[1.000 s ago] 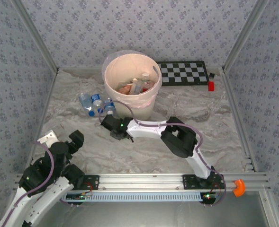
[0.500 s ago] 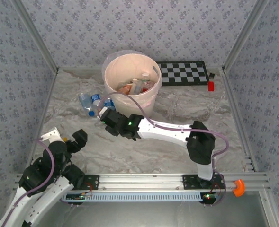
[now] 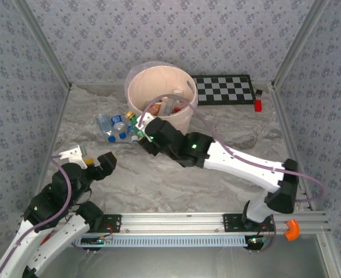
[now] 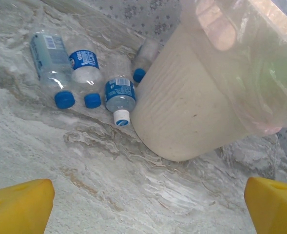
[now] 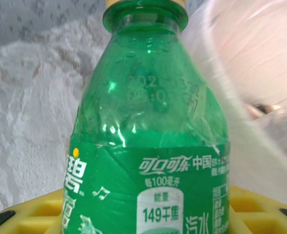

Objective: Put the plastic bottles in the bin

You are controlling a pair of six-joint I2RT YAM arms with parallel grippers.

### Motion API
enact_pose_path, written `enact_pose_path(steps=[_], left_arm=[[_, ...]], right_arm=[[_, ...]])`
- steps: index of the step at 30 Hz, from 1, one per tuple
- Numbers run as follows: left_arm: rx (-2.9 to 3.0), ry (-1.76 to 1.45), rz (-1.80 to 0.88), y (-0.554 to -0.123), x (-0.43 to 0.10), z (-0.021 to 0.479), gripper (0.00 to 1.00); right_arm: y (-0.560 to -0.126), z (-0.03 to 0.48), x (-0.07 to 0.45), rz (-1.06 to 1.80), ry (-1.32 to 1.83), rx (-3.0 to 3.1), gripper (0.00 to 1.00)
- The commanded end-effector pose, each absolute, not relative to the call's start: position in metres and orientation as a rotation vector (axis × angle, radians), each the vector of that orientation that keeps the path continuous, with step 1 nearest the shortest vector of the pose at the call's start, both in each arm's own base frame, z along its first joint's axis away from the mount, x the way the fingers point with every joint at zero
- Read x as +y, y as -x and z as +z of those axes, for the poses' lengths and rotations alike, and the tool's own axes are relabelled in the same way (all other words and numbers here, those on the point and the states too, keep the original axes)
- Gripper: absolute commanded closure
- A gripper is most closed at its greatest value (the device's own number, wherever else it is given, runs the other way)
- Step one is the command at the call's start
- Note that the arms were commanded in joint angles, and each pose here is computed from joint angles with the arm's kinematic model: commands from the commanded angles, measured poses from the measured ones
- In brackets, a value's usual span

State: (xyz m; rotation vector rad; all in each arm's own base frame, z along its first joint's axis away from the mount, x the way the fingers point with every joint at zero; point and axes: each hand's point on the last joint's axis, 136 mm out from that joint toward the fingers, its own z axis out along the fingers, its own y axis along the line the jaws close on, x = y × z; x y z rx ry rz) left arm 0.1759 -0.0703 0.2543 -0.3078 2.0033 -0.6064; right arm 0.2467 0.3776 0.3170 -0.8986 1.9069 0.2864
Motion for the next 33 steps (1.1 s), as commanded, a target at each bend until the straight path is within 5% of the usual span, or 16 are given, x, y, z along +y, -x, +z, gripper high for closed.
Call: enact_pose_path(steps=[1, 11, 22, 31, 33], left_arm=[[1.967, 0.248, -0.694, -0.176, -0.085, 0.274, 0.0], [2.034, 0.185, -0.745, -0.177, -0.104, 0.264, 0.0], [2.044, 0.194, -0.77, -0.173, -0.105, 0.258, 0.0], [2.059, 0.194, -0.753, -0.172, -0.103, 0.254, 0.0], [2.059, 0.195, -0.746, -0.171, -0.101, 0.254, 0.0]], right_arm=[[-0.251, 0.358, 0.357, 0.344, 0.814, 1.858, 0.54], [-0.317, 0.411, 0.306, 0.204, 0.691, 1.779, 0.53], [-0.409, 0.392, 0.276, 0.086, 0.606, 1.896, 0.53], [-0.439, 0.366, 0.286, 0.05, 0.626, 1.975, 0.54], [-0.442, 0.363, 0.285, 0.037, 0.624, 1.984, 0.46]])
